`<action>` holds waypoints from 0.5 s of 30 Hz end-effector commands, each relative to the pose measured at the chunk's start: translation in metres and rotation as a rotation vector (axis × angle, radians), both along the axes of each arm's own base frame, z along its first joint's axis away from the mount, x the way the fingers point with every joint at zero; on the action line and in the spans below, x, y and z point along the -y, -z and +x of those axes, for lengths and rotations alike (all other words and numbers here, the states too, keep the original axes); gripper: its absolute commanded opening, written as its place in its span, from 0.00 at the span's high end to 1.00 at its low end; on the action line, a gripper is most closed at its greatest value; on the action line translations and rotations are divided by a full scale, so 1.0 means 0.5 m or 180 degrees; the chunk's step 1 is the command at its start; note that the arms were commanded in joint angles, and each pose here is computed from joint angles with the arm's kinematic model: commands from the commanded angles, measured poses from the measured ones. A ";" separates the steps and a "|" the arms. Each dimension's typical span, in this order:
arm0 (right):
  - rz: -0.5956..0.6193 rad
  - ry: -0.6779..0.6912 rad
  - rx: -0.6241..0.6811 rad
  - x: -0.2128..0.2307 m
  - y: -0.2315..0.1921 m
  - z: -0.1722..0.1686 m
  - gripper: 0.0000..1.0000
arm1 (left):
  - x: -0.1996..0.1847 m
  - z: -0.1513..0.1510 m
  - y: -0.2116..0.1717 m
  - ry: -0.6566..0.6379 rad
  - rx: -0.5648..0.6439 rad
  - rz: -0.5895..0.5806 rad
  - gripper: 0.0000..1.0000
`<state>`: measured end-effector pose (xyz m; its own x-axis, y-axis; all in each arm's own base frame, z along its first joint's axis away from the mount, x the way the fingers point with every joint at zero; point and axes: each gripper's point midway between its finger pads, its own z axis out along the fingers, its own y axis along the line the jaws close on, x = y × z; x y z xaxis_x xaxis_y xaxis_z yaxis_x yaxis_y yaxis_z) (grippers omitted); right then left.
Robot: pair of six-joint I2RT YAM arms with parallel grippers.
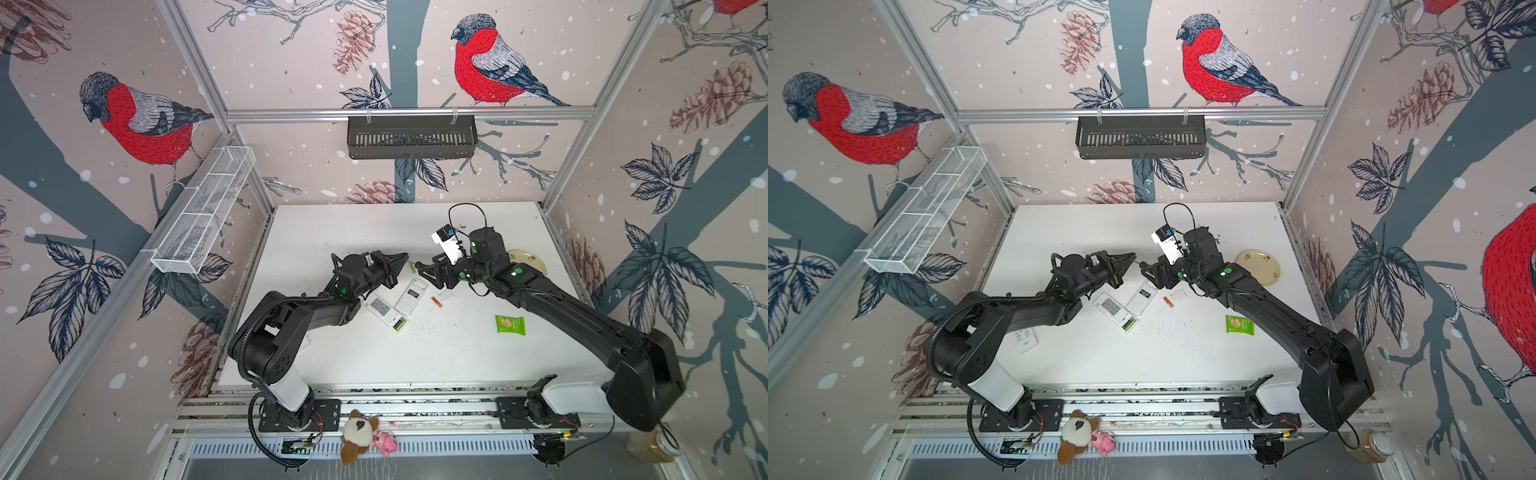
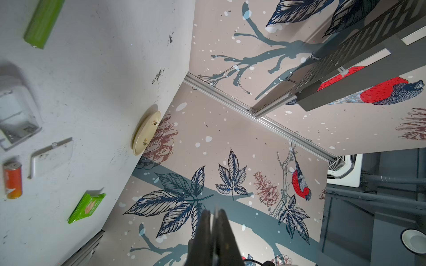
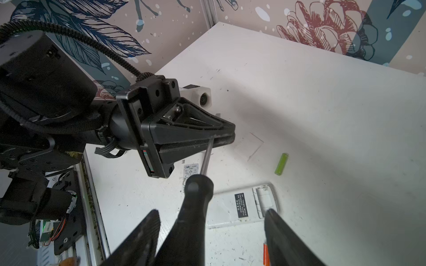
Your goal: Unload the batteries from the remote control
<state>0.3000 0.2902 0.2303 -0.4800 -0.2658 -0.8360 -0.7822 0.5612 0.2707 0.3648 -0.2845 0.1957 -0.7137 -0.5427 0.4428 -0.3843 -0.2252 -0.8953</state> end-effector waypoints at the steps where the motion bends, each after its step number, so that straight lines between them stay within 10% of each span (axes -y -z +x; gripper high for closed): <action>1: 0.0074 -0.0058 0.0083 -0.012 -0.018 0.007 0.38 | 0.003 -0.004 -0.037 0.0039 0.0203 -0.0140 1.00; 15: 0.0124 -0.0213 -0.0090 -0.025 -0.010 -0.009 0.97 | 0.010 -0.003 -0.035 0.0088 0.0245 -0.0040 0.97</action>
